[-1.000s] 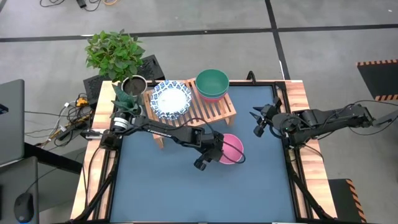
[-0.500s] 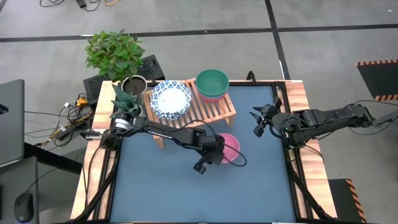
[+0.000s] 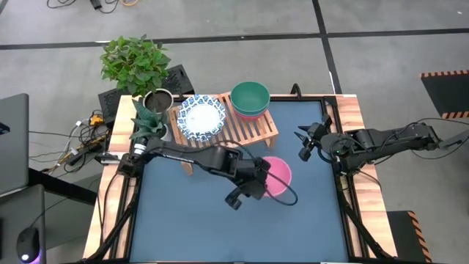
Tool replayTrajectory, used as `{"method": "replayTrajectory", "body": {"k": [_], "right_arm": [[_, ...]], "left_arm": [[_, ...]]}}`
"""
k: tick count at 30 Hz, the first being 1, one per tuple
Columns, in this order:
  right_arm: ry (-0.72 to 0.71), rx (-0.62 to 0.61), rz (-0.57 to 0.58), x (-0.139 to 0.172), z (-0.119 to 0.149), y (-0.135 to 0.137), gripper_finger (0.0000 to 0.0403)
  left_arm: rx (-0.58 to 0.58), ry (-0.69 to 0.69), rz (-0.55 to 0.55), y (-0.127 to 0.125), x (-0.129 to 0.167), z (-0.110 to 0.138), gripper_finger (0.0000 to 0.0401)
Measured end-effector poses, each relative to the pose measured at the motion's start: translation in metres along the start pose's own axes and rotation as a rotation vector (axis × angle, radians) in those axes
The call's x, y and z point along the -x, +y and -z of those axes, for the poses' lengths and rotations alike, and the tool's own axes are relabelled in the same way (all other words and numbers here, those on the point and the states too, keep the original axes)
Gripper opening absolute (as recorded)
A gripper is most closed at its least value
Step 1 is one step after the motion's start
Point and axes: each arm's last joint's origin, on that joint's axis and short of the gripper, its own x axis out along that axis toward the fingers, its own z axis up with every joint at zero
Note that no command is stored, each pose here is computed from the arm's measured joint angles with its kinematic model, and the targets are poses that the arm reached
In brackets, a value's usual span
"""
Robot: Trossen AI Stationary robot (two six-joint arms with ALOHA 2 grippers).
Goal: Place and stack bowls onto a shelf
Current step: Stack the pink bowl on top of the green bowl
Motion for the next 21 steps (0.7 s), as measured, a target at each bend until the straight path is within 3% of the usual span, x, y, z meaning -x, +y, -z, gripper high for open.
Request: {"method": "replayTrajectory", "body": {"k": [3,7,14,21], "right_arm": [[0.000,-0.001,0.000,0.000,0.000,0.000,0.0145],[0.000,0.000,0.000,0.000,0.000,0.000,0.0145],[0.012,0.011,0.003,0.000,0.001,0.000,0.0145],[0.015,0.015,0.006,0.000,0.002,-0.001,0.0145]], "left_arm": [[-0.008,0.007,-0.059,0.005,0.029,-0.011,0.0001],[-0.036,0.049,-0.220,0.012,0.064,-0.018,0.0000],[-0.033,0.075,-0.462,0.026,0.123,-0.009,0.0000],[-0.044,0.119,-0.702,0.060,0.165,0.007,0.0000]]}}
